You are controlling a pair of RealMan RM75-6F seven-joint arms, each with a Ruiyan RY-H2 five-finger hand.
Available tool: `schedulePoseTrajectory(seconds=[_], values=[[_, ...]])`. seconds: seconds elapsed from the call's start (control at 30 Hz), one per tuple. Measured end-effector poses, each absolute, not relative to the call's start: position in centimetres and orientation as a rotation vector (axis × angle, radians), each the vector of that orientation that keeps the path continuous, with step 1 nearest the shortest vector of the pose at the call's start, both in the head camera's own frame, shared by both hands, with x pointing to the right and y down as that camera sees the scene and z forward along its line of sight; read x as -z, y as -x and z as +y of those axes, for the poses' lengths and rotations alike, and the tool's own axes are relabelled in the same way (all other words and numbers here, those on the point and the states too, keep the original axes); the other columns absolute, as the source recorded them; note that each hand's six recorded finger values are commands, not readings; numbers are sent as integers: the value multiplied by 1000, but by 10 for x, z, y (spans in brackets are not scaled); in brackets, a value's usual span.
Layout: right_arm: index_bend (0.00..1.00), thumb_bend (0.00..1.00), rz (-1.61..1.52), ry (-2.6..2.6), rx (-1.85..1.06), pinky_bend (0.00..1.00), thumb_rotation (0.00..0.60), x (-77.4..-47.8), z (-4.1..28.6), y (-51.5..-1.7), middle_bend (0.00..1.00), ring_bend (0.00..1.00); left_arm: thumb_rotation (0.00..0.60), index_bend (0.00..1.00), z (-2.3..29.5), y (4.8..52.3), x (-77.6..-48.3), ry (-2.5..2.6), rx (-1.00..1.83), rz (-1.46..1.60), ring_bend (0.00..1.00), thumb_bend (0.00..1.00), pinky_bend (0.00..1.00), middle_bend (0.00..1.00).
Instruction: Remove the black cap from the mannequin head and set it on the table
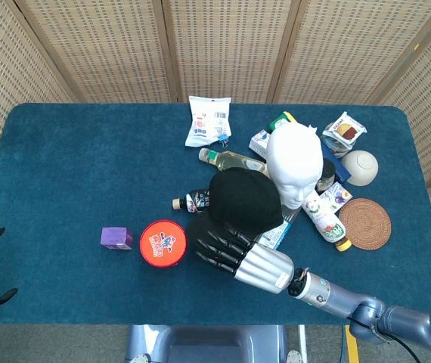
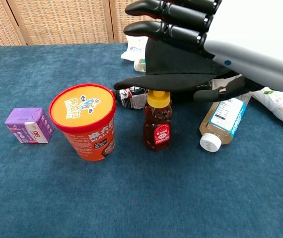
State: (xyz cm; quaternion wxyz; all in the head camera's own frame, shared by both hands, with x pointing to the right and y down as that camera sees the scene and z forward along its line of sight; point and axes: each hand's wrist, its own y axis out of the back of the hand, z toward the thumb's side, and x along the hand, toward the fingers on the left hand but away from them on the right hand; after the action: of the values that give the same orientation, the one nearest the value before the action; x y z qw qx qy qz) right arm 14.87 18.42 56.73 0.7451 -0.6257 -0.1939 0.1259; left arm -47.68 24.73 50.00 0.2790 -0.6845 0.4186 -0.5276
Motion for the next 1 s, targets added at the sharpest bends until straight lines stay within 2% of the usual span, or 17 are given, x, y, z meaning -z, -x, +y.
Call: schedulePoseTrajectory(seconds=[0.23, 0.53, 0.77, 1.0], values=[[0, 0, -375, 1446, -254, 183, 600, -564, 191, -167, 31, 32, 600, 0, 247, 478, -499, 1838, 1416, 1130, 0, 119, 128, 0], [0, 0, -412, 1443, -287, 183, 600, -547, 191, -227, 35, 39, 600, 0, 247, 481, -496, 1837, 1409, 1147, 0, 120, 128, 0], [5, 0, -564, 1395, -489, 178, 600, -531, 163, -283, 36, 42, 600, 0, 249, 481, -496, 1837, 1410, 1143, 0, 120, 128, 0], [0, 0, -726, 1344, -849, 143, 600, -537, 148, -350, 19, 30, 600, 0, 255, 483, -495, 1826, 1427, 1134, 0, 119, 128, 0]])
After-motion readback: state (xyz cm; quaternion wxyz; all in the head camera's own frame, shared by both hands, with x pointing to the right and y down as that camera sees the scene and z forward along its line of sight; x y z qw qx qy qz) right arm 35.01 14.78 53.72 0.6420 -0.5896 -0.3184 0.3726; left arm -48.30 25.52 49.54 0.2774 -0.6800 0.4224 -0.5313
